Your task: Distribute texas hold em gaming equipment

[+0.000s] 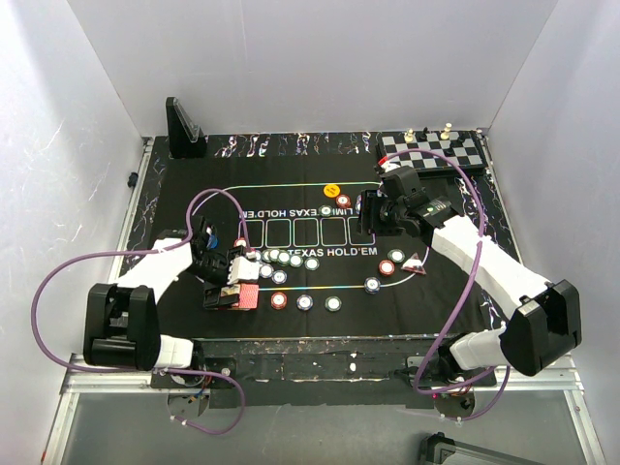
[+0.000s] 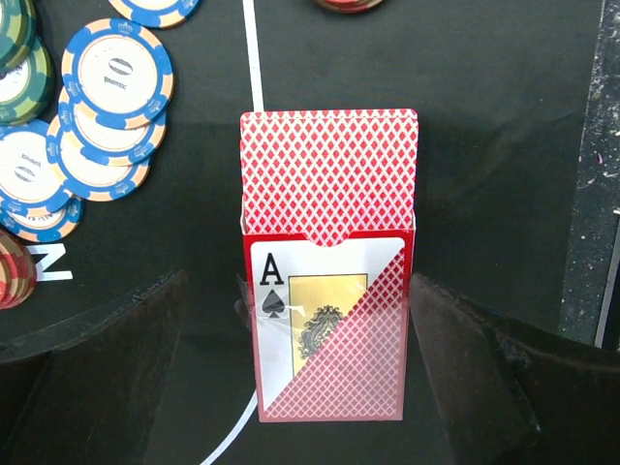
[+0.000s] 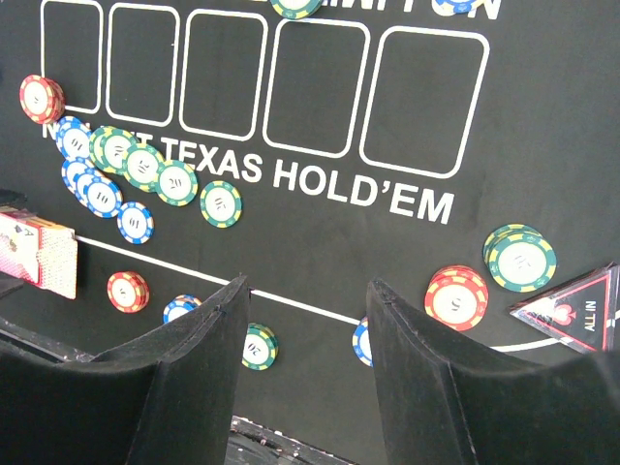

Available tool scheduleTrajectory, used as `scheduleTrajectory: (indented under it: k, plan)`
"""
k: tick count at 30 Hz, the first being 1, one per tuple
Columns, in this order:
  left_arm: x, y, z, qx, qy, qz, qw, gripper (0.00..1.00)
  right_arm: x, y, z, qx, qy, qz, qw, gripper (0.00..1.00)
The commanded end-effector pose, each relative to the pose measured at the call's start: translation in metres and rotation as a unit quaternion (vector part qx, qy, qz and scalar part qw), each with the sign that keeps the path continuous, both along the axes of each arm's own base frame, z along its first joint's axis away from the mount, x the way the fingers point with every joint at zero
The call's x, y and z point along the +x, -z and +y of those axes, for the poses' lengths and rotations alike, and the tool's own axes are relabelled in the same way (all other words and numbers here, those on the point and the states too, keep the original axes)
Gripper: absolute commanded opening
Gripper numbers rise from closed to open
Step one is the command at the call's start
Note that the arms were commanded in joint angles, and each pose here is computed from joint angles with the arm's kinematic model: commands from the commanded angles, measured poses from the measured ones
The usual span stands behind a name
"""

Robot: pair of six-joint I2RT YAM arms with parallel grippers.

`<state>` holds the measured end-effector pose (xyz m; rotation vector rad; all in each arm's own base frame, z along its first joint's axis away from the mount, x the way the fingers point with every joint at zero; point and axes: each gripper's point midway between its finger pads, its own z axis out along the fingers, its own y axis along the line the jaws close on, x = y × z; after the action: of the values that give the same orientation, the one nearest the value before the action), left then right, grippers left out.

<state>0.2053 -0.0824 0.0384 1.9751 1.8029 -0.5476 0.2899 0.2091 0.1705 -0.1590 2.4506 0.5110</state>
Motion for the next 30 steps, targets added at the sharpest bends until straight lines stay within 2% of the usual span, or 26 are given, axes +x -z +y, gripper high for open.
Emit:
scheduleTrajectory:
  k: [1,18,22,25,28,30]
  plan:
    - [0.01,0.009,0.003,0.001,-0.02,-0.013,1.0,0.98,0.007,-0.029,0.008,0.023,-0.01,-0.037,0.999,0.59]
    - [-0.011,0.032,0.012,0.023,0.008,0.005,1.0,0.97,0.007,-0.031,0.008,0.023,-0.012,-0.04,0.999,0.57]
    - [-0.01,0.034,0.014,0.027,0.011,0.003,1.0,0.87,0.007,-0.032,0.008,0.025,-0.009,-0.04,0.999,0.57]
    - [-0.01,0.035,0.015,0.03,0.016,-0.001,0.999,0.75,0.007,-0.034,0.008,0.027,-0.007,-0.041,0.999,0.57]
    - [-0.013,0.032,0.015,0.031,0.013,0.004,0.999,0.58,0.007,-0.035,0.008,0.029,-0.006,-0.041,0.999,0.57]
    - [-0.016,0.028,0.016,0.033,0.013,0.005,0.999,0.52,0.004,-0.036,0.013,0.039,-0.017,-0.034,0.999,0.57]
